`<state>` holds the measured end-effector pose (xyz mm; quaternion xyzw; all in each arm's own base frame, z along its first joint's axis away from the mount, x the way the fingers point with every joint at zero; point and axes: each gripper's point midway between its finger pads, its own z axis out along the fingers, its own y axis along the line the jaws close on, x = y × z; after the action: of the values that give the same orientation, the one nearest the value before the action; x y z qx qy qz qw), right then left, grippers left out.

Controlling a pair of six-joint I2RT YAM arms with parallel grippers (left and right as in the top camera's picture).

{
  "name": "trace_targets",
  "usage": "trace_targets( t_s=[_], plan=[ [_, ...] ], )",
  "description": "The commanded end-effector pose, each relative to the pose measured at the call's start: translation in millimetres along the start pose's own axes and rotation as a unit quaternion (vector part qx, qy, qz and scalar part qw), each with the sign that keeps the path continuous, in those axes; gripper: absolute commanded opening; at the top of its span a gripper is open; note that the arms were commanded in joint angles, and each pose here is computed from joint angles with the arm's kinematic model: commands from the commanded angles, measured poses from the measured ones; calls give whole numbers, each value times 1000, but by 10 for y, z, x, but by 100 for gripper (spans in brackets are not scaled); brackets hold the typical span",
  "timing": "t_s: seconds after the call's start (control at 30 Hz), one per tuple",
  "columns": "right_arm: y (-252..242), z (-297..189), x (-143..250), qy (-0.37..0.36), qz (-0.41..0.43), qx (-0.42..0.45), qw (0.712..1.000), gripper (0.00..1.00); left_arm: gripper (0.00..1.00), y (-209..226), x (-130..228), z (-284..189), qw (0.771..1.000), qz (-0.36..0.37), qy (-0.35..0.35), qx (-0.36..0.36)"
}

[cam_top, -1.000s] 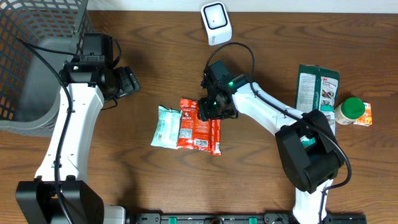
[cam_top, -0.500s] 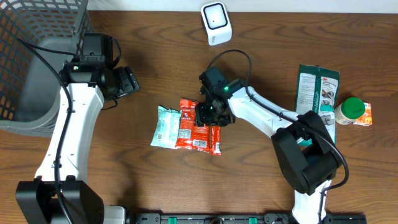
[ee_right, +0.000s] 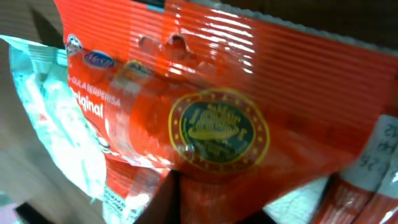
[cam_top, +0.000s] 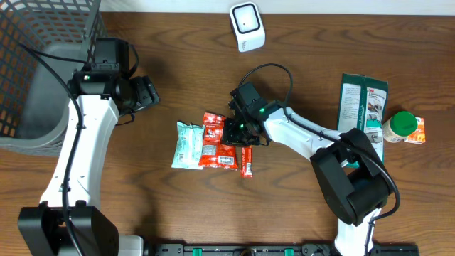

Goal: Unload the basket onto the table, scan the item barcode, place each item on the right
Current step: 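Grasp the red snack packet with the right gripper, then drag the red snack packet right toward the gloves pack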

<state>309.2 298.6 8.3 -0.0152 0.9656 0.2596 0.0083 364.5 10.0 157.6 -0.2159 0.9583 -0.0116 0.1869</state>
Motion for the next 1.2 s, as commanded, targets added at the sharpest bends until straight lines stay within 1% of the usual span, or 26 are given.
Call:
trace_targets(
  t_s=[0.0,0.17,0.3,0.37,0.47,0.6,0.73,0.97,1.17],
  plan=[
    [-182,85,158,25,2,18,1000,1,87,12,-32,-33,1000,2,-7,-2],
    [-94,-138,51,2,-43,0,999,1,87,12,-32,-33,1000,2,-7,-2],
    [5,-436,-64,-33,-99,-15,994,1,86,12,-32,-33,1000,2,-7,-2],
    [13,-606,-108,-47,-110,-18,993,1,87,12,-32,-33,1000,2,-7,-2],
    [-26,-875,-162,-65,-98,-24,993,1,86,11,-32,-33,1000,2,-7,-2],
    [-71,-1165,-185,-65,-88,-67,992,1,86,12,-32,-33,1000,2,-7,-2],
    [-381,-1308,-268,-69,-53,-62,994,1,86,12,-32,-33,1000,2,-7,-2],
    [-961,-1356,-393,-102,10,-56,993,1,86,12,-32,-33,1000,2,-7,-2],
    [-1114,-1169,-392,-130,31,-74,988,1,87,12,-32,-33,1000,2,-7,-2]
  ],
)
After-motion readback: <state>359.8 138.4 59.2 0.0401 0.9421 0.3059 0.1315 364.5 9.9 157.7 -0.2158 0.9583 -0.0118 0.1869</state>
